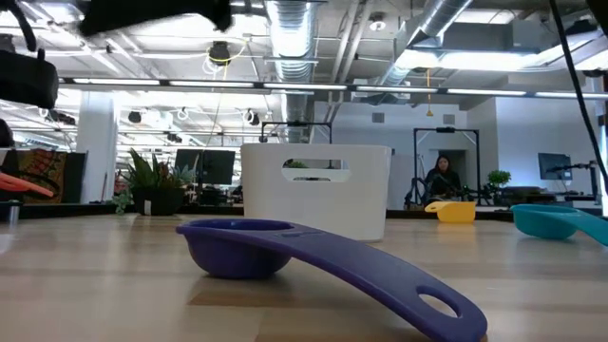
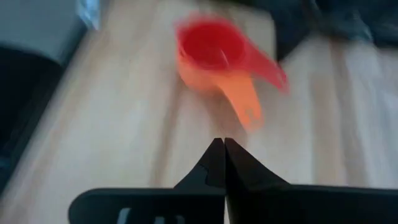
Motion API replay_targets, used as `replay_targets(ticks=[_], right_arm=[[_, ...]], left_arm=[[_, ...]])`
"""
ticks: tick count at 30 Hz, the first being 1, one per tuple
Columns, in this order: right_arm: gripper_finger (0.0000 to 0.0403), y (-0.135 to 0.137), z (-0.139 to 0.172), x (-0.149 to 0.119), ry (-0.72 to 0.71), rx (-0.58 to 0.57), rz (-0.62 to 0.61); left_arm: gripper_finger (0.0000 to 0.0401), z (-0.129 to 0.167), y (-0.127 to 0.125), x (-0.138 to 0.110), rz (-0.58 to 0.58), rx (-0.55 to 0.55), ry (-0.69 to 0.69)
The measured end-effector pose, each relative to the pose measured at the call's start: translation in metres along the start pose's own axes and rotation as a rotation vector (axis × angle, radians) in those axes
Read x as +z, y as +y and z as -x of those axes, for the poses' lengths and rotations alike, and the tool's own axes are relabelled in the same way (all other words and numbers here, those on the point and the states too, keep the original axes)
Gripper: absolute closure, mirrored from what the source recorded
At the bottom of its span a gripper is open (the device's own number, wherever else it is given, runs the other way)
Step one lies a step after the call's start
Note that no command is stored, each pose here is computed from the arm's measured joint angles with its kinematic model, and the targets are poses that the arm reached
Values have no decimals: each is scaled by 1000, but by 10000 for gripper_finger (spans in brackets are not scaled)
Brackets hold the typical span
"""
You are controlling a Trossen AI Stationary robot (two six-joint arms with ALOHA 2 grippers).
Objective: Nest measuring cups in basket
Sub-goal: Stack the red measuring cup on top of the orange measuring cup
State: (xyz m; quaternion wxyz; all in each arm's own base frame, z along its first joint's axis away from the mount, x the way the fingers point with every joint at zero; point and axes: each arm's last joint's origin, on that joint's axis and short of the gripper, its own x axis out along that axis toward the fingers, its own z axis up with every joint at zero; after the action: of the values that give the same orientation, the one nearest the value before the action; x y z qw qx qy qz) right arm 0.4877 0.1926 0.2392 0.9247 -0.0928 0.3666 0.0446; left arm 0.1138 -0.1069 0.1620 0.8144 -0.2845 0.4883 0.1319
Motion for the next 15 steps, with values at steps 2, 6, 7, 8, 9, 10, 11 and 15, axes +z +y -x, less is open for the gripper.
replay_targets(ticks=[2,6,7,8,9,10,11,15], right_arm=[[398,2,3,-2,23,-39,2],[395,9,17,-9,94,-180,14],[393,9,18,-10,101,-203,9],[391,10,19,-11,114,-216,8],[391,10,19,-13,127,-221,7],[392,9,18,-14,135,-222,3],[393,9,18,-15,141,-224,-2],[398,9,18,-15,144,-225,-11]], left_arm=[[401,-2,-2,1,-4,-10,-17],[401,-4,-7,8,-21,-40,-73],[401,-4,-8,10,-25,-51,-86],[401,-4,-9,12,-29,-66,-99],[401,-5,-11,15,-35,-82,-110],[401,-5,-12,17,-43,-96,-116],[401,-5,-14,18,-50,-112,-119],[401,-5,-19,23,-86,-183,-117]])
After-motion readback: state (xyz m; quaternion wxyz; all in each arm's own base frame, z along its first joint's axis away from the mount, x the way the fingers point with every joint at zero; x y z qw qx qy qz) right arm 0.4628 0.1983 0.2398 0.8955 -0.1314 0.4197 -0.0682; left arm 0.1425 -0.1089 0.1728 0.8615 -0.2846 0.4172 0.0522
